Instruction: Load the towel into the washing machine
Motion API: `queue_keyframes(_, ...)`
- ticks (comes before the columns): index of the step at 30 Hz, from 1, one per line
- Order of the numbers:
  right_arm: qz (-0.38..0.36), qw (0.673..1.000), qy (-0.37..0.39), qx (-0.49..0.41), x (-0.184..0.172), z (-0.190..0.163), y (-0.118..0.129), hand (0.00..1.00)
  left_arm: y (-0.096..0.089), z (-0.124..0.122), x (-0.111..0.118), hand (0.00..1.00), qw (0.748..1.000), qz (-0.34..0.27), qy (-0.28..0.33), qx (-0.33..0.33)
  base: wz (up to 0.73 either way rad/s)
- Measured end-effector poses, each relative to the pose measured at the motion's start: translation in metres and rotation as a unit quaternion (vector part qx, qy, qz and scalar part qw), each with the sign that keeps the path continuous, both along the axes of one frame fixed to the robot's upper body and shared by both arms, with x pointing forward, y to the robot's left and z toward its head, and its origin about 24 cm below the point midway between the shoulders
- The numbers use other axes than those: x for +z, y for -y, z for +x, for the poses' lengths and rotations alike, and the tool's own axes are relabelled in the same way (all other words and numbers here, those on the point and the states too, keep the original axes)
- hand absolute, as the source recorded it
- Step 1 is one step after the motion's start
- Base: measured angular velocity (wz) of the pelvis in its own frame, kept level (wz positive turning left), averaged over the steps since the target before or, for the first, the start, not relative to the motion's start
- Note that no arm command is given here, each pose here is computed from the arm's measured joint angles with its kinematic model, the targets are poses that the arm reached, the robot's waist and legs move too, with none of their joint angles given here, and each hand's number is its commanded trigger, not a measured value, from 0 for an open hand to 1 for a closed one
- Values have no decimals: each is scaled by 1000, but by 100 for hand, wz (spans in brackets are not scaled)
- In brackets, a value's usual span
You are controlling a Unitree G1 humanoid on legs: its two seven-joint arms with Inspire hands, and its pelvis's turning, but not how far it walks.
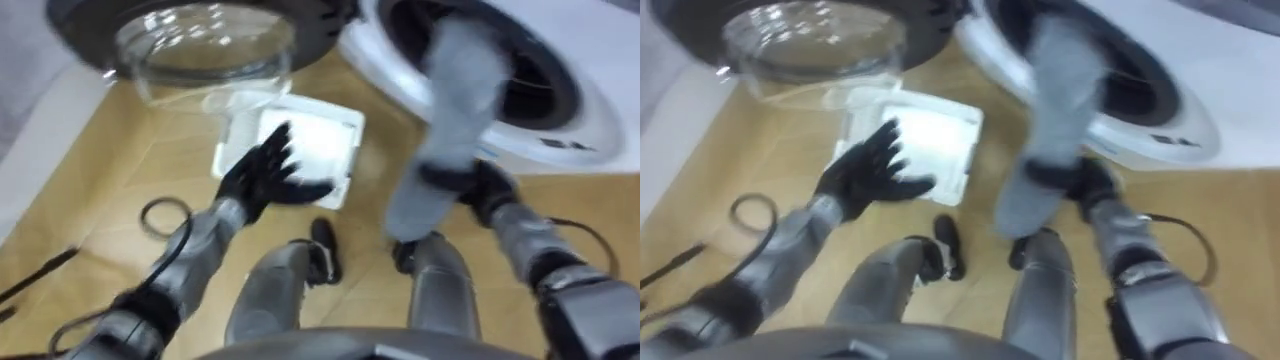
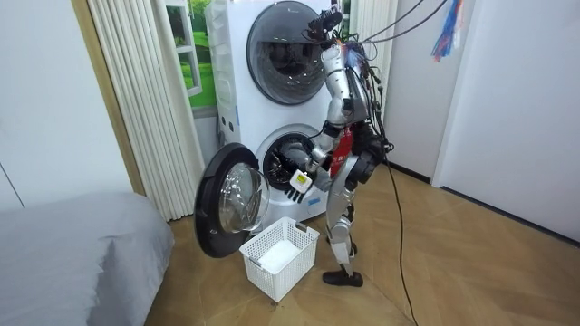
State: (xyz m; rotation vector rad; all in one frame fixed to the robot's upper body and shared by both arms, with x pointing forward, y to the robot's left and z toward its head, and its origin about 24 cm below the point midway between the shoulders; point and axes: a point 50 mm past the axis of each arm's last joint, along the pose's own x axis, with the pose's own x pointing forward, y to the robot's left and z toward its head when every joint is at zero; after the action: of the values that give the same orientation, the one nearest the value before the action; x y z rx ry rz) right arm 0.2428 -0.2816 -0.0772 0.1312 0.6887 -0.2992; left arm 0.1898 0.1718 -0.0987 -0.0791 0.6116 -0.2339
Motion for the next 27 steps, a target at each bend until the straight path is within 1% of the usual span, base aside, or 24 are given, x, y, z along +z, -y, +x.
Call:
queue_keyframes(2, 21, 998, 30, -56, 13, 9, 15, 100, -6, -7, -4, 0, 1000, 18, -13, 12, 32)
queue_keyframes(4, 41, 994, 52, -91, 22, 15, 24, 100, -7, -12, -7, 0, 999, 34, -24, 6, 17)
queue_keyframes(8, 58, 986, 87, -126, 42, 27, 39, 100, -8, -14, -9, 0, 998, 48, -35, 5, 7)
queue_keyframes(11, 87, 976, 113, -162, 56, 35, 48, 100, -10, -20, -9, 0, 997, 68, -39, 8, 2)
queue_keyframes(14, 115, 968, 132, -181, 63, 43, 47, 100, -12, -27, -11, 0, 996, 77, -42, 18, -5)
queue_keyframes(17, 172, 953, 155, -198, 71, 53, 41, 100, -11, -28, -8, 0, 996, 83, -35, 21, 7)
queue_keyframes(18, 201, 944, 168, -200, 77, 61, 36, 93, -14, -31, -7, 0, 996, 84, -34, 26, 0)
queue_keyframes(19, 242, 931, 180, -208, 82, 67, 32, 5, -16, -33, -7, 0, 995, 86, -38, 29, 3)
queue_keyframes(20, 257, 925, 185, -212, 84, 69, 31, 0, -17, -33, -7, 0, 995, 87, -39, 31, 9)
queue_keyframes(23, 331, 883, 220, -249, 99, 81, 27, 0, -23, -40, -5, 0, 993, 100, -39, 52, 15)
queue_keyframes(24, 344, 875, 225, -256, 102, 83, 27, 0, -23, -41, -5, 0, 993, 101, -39, 55, 18)
queue_keyframes(26, 390, 840, 237, -293, 116, 93, 27, 0, -24, -44, -4, 0, 991, 103, -41, 69, 14)
queue_keyframes(27, 396, 835, 236, -300, 117, 93, 27, 0, -24, -44, -4, 0, 991, 107, -41, 71, 15)
